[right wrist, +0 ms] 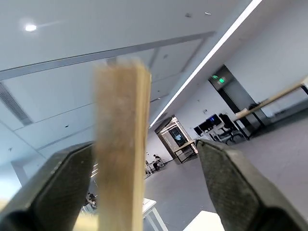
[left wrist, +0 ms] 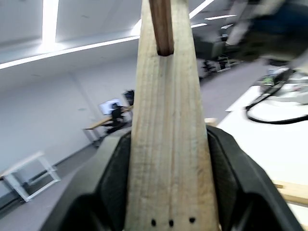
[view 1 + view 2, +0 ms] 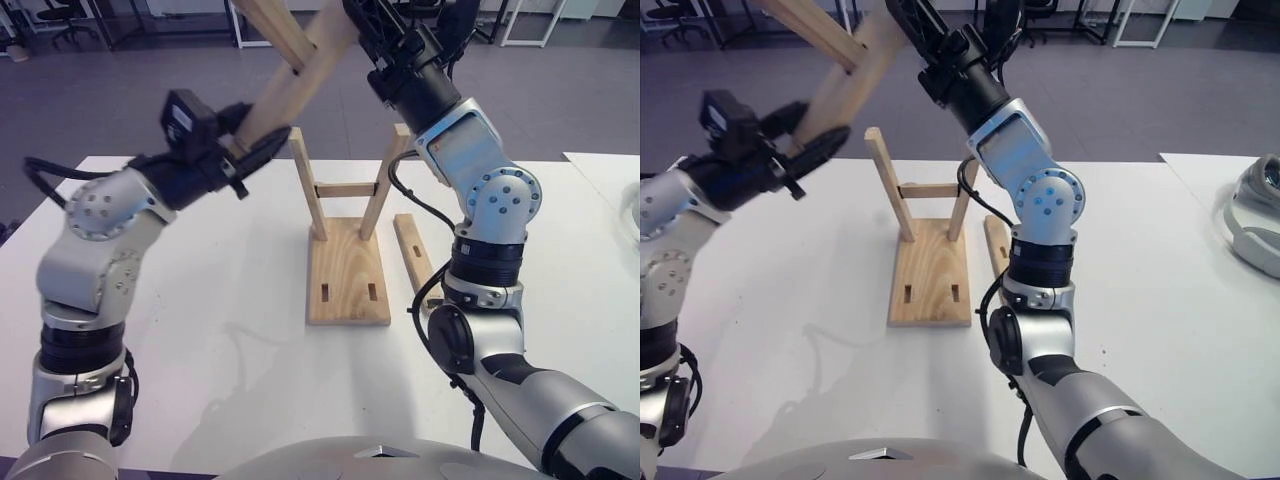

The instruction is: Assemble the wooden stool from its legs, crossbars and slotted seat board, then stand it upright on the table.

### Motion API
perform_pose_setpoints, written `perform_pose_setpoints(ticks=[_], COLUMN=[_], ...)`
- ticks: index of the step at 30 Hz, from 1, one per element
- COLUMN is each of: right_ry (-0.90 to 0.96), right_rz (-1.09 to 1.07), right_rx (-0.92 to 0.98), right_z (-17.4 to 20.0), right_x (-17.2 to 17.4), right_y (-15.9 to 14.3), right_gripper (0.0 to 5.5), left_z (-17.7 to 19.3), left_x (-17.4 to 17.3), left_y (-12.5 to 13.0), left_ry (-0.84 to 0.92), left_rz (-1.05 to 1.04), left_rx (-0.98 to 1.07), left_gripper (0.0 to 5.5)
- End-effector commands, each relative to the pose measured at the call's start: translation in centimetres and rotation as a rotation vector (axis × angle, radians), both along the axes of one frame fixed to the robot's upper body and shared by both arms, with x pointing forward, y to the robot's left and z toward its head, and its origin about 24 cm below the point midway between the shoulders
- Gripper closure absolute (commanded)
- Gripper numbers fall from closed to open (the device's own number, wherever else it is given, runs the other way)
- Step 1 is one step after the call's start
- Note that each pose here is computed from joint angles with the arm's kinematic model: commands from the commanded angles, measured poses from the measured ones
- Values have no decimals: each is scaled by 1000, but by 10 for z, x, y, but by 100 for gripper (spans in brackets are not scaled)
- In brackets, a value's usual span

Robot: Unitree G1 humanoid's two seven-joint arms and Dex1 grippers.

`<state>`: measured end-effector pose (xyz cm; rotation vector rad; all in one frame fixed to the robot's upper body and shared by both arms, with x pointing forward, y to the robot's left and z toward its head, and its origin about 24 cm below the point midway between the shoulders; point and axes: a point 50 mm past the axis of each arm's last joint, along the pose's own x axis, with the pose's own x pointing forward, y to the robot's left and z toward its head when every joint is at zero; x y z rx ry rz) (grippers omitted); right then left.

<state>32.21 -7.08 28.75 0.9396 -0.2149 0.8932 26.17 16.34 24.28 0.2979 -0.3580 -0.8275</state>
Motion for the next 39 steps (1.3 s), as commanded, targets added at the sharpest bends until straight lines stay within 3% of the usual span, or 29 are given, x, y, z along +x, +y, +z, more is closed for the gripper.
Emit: perform_pose_setpoints(ticks=[1, 8, 12, 14, 15, 21, 27, 39], right_ry=[52, 227, 257, 231, 233, 455, 535, 597], right_rz=[-5, 38, 19, -49, -90, -442, -650, -631], right_rx=[49, 120, 67, -51, -98, -161, -323, -213], right_z=[-6, -35, -46, -59, -68, -140, -174, -167], right_x=[-2, -12, -19, -27, -34, -76, -89, -110], right_y=[-9, -26, -33, -39, -45, -97, -122, -147], right_gripper=[192, 335, 409, 443, 446, 448, 448, 448], left_z=[-9, -23, -34, -47, -53, -102, -134, -165], left_x=[-4, -11, -14, -16, -16, -22, -29, -34], left_y=[-5, -9, -12, -14, -16, -10, -1, 12], left_ry=[18, 67, 106, 157, 185, 350, 426, 502], left_rz=[-23, -66, -79, -99, -108, 1, 106, 231], left_rx=[56, 120, 156, 183, 173, 96, 161, 200], left_gripper=[346, 346, 346, 346, 309, 215, 118, 116])
